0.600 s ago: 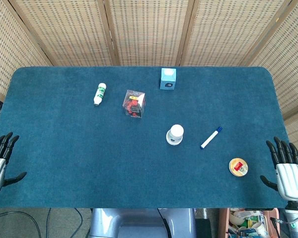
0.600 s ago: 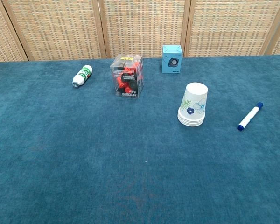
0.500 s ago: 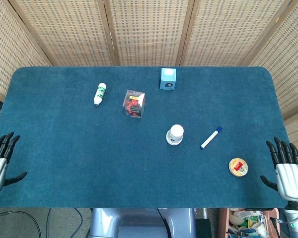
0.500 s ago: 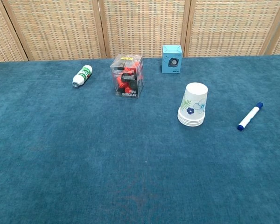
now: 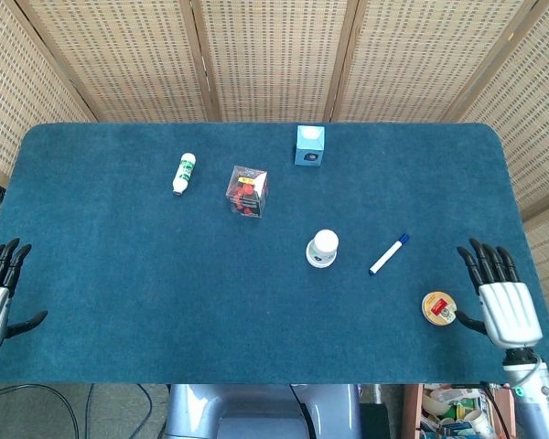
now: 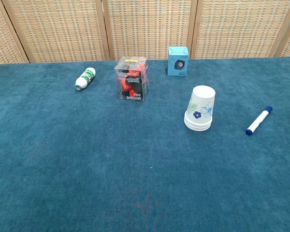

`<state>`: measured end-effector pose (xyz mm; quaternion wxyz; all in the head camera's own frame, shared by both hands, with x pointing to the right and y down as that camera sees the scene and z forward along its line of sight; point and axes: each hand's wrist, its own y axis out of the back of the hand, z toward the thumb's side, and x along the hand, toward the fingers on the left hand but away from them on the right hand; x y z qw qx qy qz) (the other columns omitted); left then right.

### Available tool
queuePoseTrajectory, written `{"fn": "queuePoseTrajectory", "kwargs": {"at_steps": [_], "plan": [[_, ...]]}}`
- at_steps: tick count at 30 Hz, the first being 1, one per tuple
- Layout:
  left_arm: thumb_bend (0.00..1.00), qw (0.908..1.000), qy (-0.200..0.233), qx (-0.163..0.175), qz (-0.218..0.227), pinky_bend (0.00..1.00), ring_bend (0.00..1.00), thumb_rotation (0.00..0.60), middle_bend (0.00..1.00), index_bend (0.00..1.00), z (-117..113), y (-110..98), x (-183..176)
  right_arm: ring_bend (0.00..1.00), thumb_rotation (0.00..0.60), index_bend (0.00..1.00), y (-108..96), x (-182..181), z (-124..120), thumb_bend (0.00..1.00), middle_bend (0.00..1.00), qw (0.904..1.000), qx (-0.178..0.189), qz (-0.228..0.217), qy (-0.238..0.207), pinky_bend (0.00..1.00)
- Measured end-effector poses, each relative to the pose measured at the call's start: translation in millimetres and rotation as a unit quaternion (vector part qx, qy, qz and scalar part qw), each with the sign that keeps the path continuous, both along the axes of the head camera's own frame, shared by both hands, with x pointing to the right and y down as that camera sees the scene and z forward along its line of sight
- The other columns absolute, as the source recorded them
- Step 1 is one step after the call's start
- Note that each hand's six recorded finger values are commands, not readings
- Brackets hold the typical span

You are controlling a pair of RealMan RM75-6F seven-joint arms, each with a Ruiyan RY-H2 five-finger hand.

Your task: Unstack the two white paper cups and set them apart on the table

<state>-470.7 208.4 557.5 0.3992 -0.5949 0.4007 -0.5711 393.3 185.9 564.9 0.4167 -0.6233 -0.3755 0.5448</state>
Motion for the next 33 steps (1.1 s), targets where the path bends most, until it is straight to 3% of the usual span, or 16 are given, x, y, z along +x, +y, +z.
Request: {"fn": "queuePoseTrajectory", "kwargs": {"at_steps": [7, 14, 17, 23, 33], "plan": [[0.08, 1.0000, 0.000, 0.007, -0.004, 0.00, 0.00, 0.600, 0.00, 0.00, 10.7, -5.6, -2.6, 0.00, 0.600, 0.00, -52.7, -60.2, 15.8, 0.00, 0.04, 0.9954, -0.043, -0.071, -0.048, 0.07], [0.08, 0.9996, -0.006, -0.014, -0.022, 0.00, 0.00, 0.600, 0.00, 0.00, 23.3, -8.9, -11.0, 0.00, 0.600, 0.01, -93.5, -127.5, 65.5, 0.05, 0.07, 0.9841, -0.127, -0.111, -0.056, 0.12], [0.08, 0.9995, -0.007, -0.015, -0.027, 0.00, 0.00, 0.600, 0.00, 0.00, 24.9, -11.5, -13.9, 0.00, 0.600, 0.02, -106.6, -152.7, 84.8, 0.08, 0.09, 0.9816, -0.141, -0.121, -0.044, 0.15], [0.08, 0.9994, -0.008, -0.012, -0.031, 0.00, 0.00, 0.600, 0.00, 0.00, 23.5, -13.5, -15.7, 0.08, 0.600, 0.11, -120.2, -184.1, 112.8, 0.15, 0.18, 0.9781, -0.155, -0.138, -0.012, 0.21], [0.08, 0.9992, -0.010, -0.018, -0.035, 0.00, 0.00, 0.600, 0.00, 0.00, 25.6, -13.5, -17.1, 0.21, 0.600, 0.19, -121.3, -192.1, 126.9, 0.19, 0.30, 0.9761, -0.180, -0.122, -0.012, 0.37]]}}
